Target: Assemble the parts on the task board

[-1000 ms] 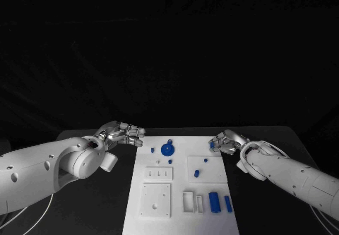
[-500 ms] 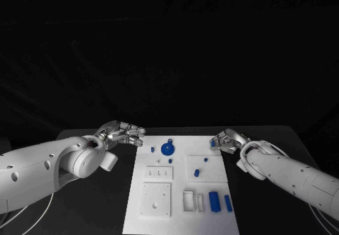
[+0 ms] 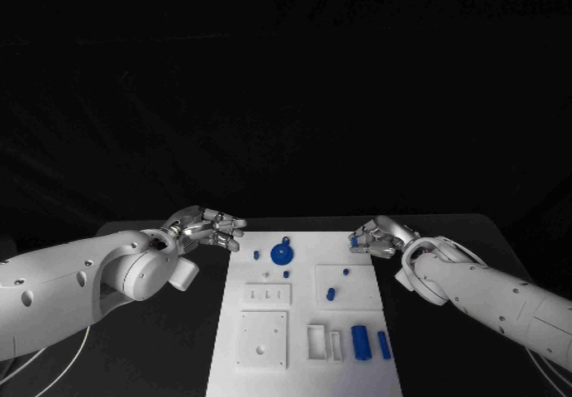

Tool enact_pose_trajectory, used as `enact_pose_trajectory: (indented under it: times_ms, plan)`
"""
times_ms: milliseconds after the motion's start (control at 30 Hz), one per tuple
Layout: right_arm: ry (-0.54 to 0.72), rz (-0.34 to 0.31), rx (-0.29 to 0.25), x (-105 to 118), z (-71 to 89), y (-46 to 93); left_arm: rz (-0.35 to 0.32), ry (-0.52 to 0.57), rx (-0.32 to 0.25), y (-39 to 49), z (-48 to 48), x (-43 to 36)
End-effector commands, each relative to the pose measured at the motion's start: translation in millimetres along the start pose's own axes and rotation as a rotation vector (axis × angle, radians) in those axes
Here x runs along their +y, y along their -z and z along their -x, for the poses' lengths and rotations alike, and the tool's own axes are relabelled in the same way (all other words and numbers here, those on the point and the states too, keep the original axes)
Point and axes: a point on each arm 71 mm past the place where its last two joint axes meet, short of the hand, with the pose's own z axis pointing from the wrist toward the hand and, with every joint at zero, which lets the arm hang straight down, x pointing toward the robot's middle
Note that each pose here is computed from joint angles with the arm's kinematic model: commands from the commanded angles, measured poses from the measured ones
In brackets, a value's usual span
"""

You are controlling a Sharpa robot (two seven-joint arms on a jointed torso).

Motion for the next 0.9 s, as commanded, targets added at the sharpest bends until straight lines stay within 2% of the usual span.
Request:
enact_pose_trajectory:
  times_ms: [33,200,367,600,900]
  plan:
    - [0.027,0.007,-0.009,14,4.5,-2.9,0.063,-0.044,0.07,-3.9,-5.9,-0.4]
    - [0.045,0.064,0.006,51,9.2,-8.3,0.146,-0.084,0.11,-13.0,-9.5,-3.2]
    - [0.054,0.105,0.027,81,5.8,-12.2,0.216,-0.112,0.123,-21.1,-13.7,-6.3]
    - [0.065,0.152,0.078,121,-15.1,-16.4,0.29,-0.161,0.13,-31.8,-24.5,-10.2]
    - [0.093,0.195,0.108,157,-39.7,-21.3,0.332,-0.214,0.133,-41.6,-39.7,-11.7]
